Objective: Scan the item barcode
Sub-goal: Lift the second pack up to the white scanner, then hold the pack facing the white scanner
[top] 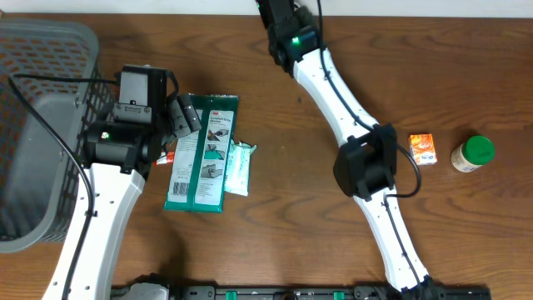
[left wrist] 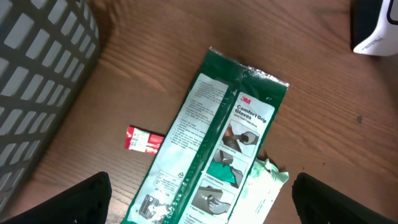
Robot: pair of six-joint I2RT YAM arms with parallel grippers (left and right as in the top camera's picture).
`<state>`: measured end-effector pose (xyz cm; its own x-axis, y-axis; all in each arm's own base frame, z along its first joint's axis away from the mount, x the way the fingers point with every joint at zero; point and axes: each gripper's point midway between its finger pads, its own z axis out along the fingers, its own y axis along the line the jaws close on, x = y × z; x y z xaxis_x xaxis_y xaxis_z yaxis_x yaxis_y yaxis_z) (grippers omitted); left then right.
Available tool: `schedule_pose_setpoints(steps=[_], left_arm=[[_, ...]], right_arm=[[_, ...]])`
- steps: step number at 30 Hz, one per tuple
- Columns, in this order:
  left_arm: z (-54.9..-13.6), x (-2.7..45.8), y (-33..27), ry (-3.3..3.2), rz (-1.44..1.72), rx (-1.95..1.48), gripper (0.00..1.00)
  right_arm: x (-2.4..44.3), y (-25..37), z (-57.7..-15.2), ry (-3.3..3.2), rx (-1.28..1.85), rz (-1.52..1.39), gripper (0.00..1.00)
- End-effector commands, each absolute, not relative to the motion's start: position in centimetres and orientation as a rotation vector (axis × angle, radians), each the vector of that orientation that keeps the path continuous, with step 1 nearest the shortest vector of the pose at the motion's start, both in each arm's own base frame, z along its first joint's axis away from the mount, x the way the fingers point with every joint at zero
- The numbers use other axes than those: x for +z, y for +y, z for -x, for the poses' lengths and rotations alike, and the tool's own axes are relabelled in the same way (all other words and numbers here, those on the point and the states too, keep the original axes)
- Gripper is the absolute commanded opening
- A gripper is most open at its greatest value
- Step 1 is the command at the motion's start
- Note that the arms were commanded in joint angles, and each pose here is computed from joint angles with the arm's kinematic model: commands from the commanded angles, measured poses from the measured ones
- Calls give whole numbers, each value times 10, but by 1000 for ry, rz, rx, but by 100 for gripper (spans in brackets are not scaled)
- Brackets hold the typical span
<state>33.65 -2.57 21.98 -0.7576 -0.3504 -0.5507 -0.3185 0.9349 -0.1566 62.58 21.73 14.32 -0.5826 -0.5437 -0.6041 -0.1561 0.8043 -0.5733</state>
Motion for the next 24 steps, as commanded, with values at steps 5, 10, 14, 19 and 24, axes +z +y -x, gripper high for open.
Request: schedule_pose_setpoints(steps=[5,10,14,19,24], left_arm=[[-339,226,-23,2473,460,-54,93],[-339,226,-23,2473,460,-54,93],[-339,226,-23,2473,460,-54,93],[-339,226,-23,2473,460,-54,93],[-339,226,-23,2473,460,-54,93]], right_arm=[[167,222,-640,2064,-581,448,1],[163,228,-642,2075,-507,475,1],[158,229,-644,2085,-463,461,1],[153,229,-644,2104,-419,472,1],[140,223,-646,2128,-434,478,1]])
